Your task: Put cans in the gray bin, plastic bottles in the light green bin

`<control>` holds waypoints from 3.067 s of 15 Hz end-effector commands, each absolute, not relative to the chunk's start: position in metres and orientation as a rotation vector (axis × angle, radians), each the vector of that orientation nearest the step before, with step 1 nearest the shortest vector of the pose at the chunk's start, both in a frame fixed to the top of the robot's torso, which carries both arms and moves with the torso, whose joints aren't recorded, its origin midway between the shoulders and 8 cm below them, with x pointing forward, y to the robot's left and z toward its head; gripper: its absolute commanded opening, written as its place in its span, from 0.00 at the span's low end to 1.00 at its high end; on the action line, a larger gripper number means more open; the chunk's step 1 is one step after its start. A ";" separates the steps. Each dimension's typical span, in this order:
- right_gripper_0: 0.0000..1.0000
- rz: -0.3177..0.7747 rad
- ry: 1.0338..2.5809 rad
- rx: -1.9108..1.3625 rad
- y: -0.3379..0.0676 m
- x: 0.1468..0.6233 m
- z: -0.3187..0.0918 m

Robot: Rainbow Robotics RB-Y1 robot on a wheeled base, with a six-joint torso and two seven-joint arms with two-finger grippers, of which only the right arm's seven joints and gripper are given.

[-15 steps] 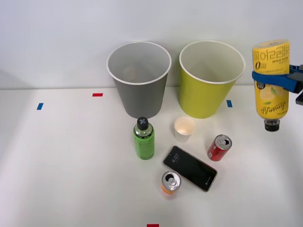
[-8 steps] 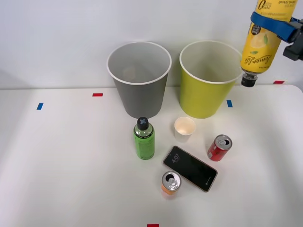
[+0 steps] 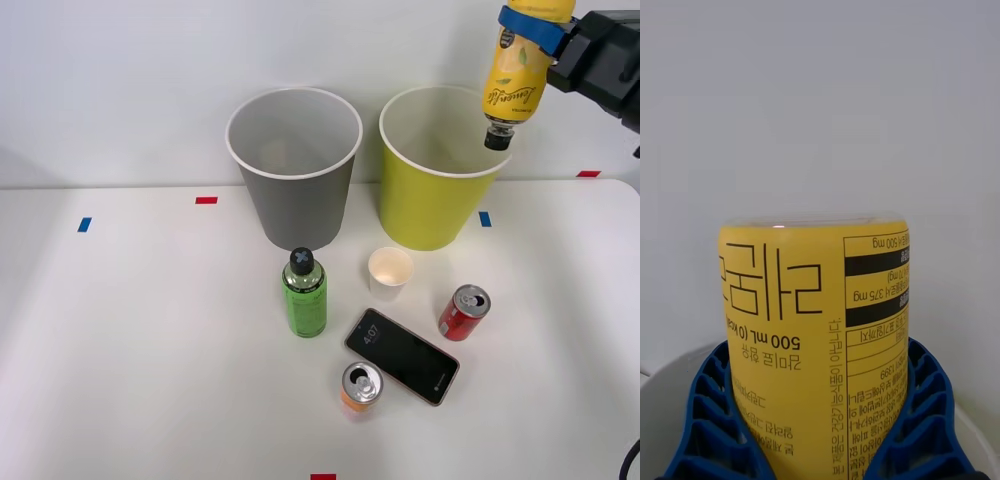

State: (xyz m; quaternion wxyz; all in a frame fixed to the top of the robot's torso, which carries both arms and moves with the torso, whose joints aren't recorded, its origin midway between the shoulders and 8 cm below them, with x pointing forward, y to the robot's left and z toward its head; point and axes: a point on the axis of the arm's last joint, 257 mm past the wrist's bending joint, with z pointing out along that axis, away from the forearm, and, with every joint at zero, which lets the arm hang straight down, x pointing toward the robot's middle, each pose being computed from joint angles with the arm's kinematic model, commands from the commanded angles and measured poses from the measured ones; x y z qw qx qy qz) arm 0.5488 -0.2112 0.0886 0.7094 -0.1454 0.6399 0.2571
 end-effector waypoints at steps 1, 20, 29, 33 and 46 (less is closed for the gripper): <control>0.00 0.577 1.392 -0.298 -0.192 0.569 0.074; 1.00 0.465 1.335 -0.314 -0.170 0.622 0.059; 1.00 0.503 1.311 -0.358 -0.190 0.517 0.038; 1.00 0.483 1.317 -0.291 -0.221 0.444 0.022; 1.00 0.250 1.468 0.097 -0.285 0.348 -0.117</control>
